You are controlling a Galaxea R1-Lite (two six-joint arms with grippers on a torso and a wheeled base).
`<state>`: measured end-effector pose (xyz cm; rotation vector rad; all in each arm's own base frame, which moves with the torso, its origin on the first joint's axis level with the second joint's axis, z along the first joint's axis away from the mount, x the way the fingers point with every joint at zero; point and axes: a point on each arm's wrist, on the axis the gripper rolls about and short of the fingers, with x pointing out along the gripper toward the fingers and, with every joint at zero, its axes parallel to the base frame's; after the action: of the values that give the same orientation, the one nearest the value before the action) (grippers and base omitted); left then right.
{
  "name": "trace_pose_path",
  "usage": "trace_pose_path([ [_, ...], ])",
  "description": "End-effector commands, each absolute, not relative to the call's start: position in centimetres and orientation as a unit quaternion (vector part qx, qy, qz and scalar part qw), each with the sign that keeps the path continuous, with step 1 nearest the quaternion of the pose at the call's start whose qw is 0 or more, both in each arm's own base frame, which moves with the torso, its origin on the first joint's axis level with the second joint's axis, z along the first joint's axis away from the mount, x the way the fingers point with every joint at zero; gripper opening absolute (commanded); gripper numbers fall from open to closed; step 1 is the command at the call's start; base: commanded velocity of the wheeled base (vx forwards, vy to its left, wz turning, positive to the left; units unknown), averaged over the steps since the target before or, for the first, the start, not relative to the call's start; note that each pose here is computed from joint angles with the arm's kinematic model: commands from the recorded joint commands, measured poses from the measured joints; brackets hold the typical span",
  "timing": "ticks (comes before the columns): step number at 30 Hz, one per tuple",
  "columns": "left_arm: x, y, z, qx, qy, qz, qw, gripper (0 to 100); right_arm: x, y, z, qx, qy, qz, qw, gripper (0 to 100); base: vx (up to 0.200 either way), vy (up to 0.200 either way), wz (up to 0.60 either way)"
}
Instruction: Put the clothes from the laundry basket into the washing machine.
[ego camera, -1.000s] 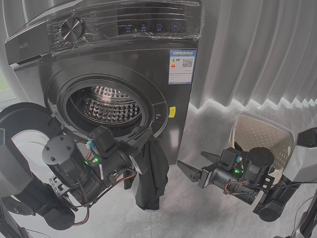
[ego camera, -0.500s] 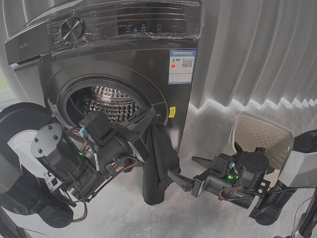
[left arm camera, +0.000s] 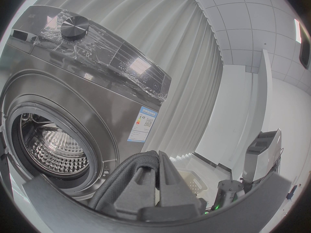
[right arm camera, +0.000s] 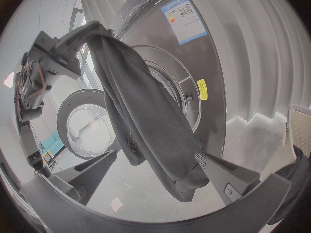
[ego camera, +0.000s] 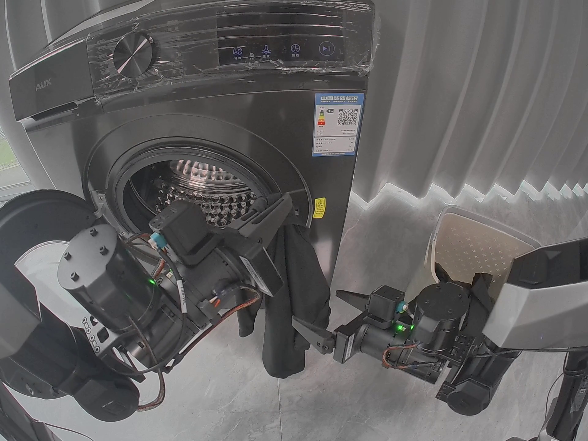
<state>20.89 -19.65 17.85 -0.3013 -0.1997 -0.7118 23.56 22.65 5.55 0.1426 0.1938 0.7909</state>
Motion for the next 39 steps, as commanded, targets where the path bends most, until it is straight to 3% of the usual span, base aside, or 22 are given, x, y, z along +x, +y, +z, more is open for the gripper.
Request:
trace_pose_path([
  [1, 20.9, -19.7, 18.3, -0.150, -0.105, -0.347, 0.920, 0, 25.6, 24.1, 3.5, 0.068, 0.097, 0.379, 0.918, 100, 0.000, 0.000, 0.00],
  [11, 21.0, -19.8, 19.0, -0.156, -0.120, -0.347, 0.917, 0, 26.8, 24.7, 1.8, 0.068, 0.108, 0.380, 0.916, 100, 0.000, 0.000, 0.00],
  [19, 20.6, -19.5, 19.9, -0.161, -0.133, -0.348, 0.914, 0, 28.3, 25.0, -1.6, 0.060, 0.132, 0.370, 0.918, 100, 0.000, 0.000, 0.00],
  [39, 20.2, -20.0, 20.2, -0.166, -0.136, -0.362, 0.907, 0, 31.2, 26.6, -3.1, 0.074, 0.099, 0.364, 0.923, 100, 0.000, 0.000, 0.00],
])
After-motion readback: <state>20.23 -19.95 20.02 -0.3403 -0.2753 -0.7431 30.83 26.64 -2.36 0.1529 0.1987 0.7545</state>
